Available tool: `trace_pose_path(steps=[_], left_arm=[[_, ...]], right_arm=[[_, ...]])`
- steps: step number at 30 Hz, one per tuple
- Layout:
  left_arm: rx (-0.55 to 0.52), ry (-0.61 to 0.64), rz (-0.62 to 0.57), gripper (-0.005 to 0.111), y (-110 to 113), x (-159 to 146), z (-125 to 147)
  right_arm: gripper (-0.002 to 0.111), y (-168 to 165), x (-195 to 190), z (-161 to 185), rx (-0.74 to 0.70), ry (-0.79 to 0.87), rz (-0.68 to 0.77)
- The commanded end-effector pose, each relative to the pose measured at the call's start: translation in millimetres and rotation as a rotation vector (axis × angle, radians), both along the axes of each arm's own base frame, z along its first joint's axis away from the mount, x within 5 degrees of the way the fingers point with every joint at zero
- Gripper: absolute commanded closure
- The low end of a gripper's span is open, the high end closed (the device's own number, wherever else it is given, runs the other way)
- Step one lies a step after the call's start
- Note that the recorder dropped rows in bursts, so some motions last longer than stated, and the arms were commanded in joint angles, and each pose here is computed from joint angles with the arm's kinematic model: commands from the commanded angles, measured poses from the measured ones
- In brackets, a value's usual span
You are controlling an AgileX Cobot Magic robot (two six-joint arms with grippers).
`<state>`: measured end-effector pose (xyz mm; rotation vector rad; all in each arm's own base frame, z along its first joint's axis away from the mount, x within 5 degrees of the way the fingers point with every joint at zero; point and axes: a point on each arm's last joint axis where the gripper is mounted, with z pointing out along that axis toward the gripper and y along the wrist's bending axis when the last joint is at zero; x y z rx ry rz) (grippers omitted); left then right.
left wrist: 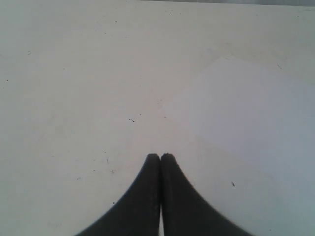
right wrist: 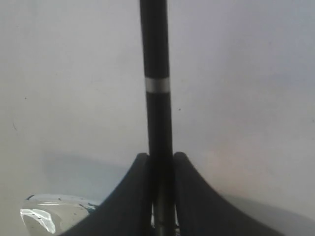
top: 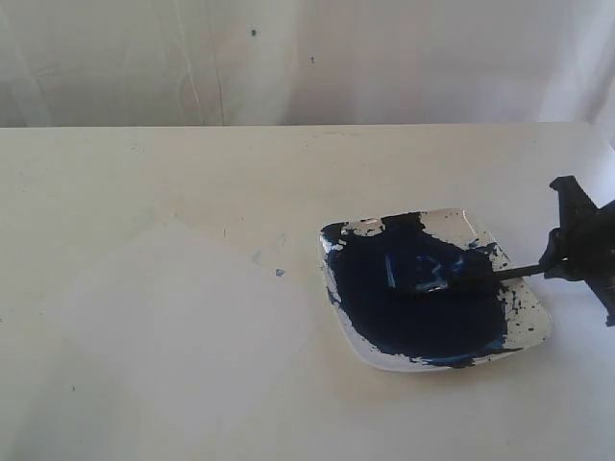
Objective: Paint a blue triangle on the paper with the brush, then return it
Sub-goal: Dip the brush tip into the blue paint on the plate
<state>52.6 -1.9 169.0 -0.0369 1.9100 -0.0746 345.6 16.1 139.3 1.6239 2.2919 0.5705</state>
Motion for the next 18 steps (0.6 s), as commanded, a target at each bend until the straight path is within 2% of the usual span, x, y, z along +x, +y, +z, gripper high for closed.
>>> trace_pose_path(steps=[1,3,6,10,14,15,18], left_arm=[[-0.013,-0.005,-0.006,0.107,-0.7,-0.1,-0.2],[-0.013,-0.005,-0.006,0.107,-0.7,-0.1,-0.2],[-0.013,-0.005,-0.006,0.107,-0.7,-0.1,-0.2],[-0.013,-0.005,-0.006,0.107,-0.7,-0.1,-0.2],[-0.013,-0.005,-0.006,0.107,-0.7,-0.1,-0.2],[-0.013,-0.005,-0.006,0.107,-0.7,-0.1,-0.2],[-0.013,-0.005,-0.006,0.107,-0.7,-0.1,-0.2]], right_arm=[[0.099,-3.5,2.5,5.9,-0.019,-0.051,-0.008],[0.099,-5.2,4.2,19.4,-0.032,-0.119,-0.02],[0.099,-8.7,4.2,60.1,-0.108,-0.306,0.017],[0.102,-11.2,-7.2,112.6,-0.347,-0.529,0.247],[0.106,8.6,-25.4,147.8,-0.671,-0.666,0.659],[0.107,14.2,-28.3,152.5,-0.709,-0.689,0.712],[0.108,29.5,-35.1,163.6,-0.725,-0.751,0.754]])
